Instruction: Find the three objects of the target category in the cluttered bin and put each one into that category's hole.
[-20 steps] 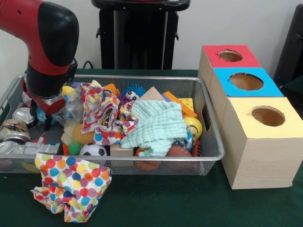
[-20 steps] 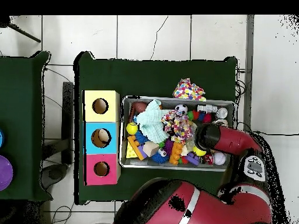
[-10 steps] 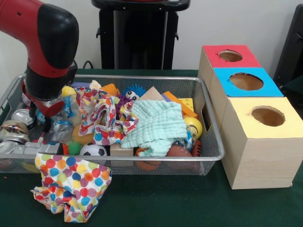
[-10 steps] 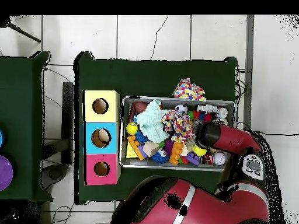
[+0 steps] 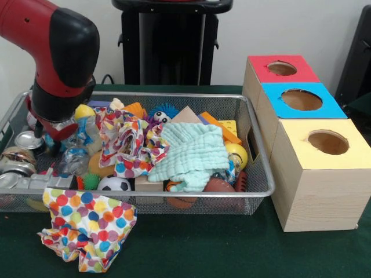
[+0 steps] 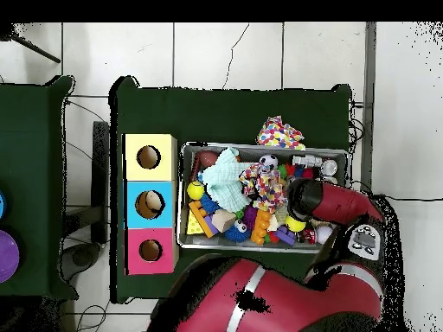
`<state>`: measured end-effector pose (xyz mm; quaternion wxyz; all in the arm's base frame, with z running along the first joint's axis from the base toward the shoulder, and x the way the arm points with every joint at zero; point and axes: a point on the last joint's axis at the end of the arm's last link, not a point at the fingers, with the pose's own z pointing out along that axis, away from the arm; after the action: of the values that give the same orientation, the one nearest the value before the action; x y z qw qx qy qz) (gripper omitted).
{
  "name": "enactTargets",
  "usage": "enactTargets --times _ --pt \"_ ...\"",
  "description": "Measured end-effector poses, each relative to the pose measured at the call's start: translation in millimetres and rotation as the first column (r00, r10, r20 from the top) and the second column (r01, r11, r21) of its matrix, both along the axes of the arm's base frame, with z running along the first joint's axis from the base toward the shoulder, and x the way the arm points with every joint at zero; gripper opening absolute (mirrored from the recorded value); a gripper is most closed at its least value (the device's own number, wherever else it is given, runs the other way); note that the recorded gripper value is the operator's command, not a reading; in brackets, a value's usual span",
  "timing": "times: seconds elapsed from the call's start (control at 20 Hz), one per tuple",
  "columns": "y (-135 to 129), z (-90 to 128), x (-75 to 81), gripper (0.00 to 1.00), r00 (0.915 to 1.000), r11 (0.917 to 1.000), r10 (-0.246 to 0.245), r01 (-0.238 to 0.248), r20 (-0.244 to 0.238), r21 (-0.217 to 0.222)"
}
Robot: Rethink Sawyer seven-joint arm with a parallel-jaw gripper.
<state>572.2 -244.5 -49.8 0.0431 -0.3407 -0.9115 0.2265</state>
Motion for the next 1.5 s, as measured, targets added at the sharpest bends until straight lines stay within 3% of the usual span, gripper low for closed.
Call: enactTargets --times 0.35,0.65,1.15,1.5 --pt "-3 0 -14.8 1.0 0.993 0.99 0.072 -0.082 -0.094 -0.114" --pt "-2 9 -12.5 1.0 0.9918 0.9856 0.077 -0.091 -0.102 -0.143" --pt "-16 3 -2.4 1.0 0.9975 0.9898 0.033 -0.041 -0.063 -0.136" --pt "-36 -18 0.0 1.0 0.999 0.9969 -0.046 0.045 -0.001 -0.065"
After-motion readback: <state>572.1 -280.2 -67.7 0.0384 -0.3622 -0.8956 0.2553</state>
